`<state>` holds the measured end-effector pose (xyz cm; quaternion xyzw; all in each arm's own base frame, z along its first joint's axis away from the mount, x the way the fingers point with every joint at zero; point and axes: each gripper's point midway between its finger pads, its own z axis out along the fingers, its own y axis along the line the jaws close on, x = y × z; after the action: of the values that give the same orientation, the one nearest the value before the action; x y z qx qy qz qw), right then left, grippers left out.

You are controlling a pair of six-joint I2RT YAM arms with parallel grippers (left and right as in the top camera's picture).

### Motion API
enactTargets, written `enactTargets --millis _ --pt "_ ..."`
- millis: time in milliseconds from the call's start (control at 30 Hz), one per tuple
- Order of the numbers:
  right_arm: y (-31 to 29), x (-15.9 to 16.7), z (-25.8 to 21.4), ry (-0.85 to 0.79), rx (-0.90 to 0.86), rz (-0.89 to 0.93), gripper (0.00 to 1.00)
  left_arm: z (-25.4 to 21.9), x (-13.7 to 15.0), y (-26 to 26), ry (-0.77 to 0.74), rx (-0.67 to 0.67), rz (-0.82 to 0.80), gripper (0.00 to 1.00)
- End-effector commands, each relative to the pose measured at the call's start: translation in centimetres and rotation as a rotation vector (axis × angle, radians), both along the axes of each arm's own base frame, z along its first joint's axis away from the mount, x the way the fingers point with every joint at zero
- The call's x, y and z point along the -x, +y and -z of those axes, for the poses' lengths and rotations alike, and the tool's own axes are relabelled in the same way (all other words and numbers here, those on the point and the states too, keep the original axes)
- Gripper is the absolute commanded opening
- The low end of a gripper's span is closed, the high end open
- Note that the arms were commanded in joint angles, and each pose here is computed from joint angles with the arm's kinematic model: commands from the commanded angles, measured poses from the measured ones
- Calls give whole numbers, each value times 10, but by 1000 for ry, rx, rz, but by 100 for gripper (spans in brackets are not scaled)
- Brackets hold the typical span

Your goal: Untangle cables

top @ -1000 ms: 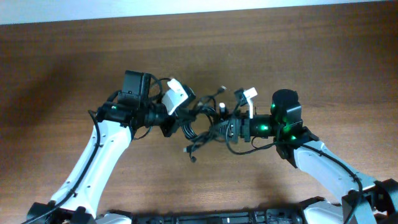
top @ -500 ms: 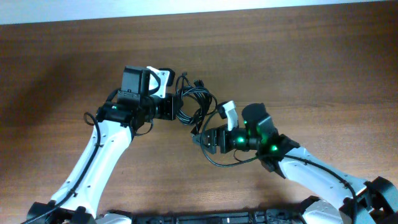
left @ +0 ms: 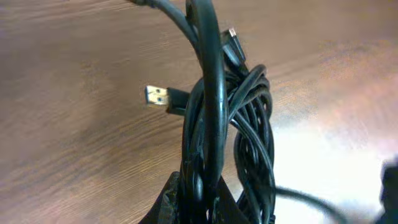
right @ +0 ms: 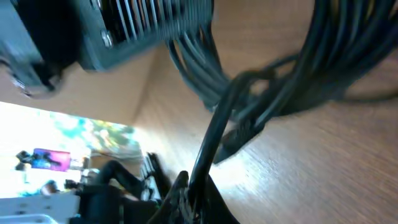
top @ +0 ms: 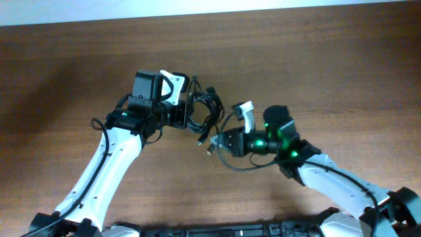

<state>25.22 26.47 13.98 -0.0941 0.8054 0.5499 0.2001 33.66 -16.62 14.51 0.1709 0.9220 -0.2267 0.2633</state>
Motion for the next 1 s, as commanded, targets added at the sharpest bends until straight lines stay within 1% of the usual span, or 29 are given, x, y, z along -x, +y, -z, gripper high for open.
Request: enactTargets --millis 0,67,233,333,467,500,600,633,667,700,733,767,800,833,867,900,967 --pt "-13 -15 -26 11 -98 31 4 -19 21 -33 -81 121 296 0" --pt "-18 -27 -34 -36 -109 80 4 -24 29 -44 -89 163 361 0" --pt "-35 -61 -25 -57 -45 300 4 -24 50 -71 -81 170 453 0" --pt "-46 -75 -20 -72 -7 397 4 -24 52 -73 -80 171 460 0" --pt "-60 -74 11 22 96 473 4 -27 48 -75 -4 220 360 0" --pt "-60 -73 15 33 115 484 4 -28 51 -76 15 240 356 0" --pt "-50 -73 9 -6 110 487 5 -34 64 -87 46 296 410 0" --pt "-46 -70 9 -11 114 478 6 -35 64 -89 58 306 396 0" --pt "-37 -63 12 -7 125 451 11 -37 59 -90 76 322 345 0" --pt "-32 -57 16 4 138 431 23 -37 49 -87 83 319 277 0" --pt "-32 -52 25 31 173 432 37 -32 37 -77 96 293 173 0" --pt "-37 -50 33 56 201 443 47 -28 26 -65 111 276 82 0" --pt "-41 -50 38 75 216 452 52 -27 19 -57 116 275 36 0" --pt "-43 -50 37 84 206 445 58 -27 12 -46 117 280 -3 0" --pt "-46 -53 31 84 177 437 63 -26 5 -32 122 283 -51 0" --pt "-48 -55 28 83 161 436 65 -25 2 -25 126 282 -72 0" --pt "-62 -62 18 87 121 447 66 -21 -7 2 145 282 -153 0"
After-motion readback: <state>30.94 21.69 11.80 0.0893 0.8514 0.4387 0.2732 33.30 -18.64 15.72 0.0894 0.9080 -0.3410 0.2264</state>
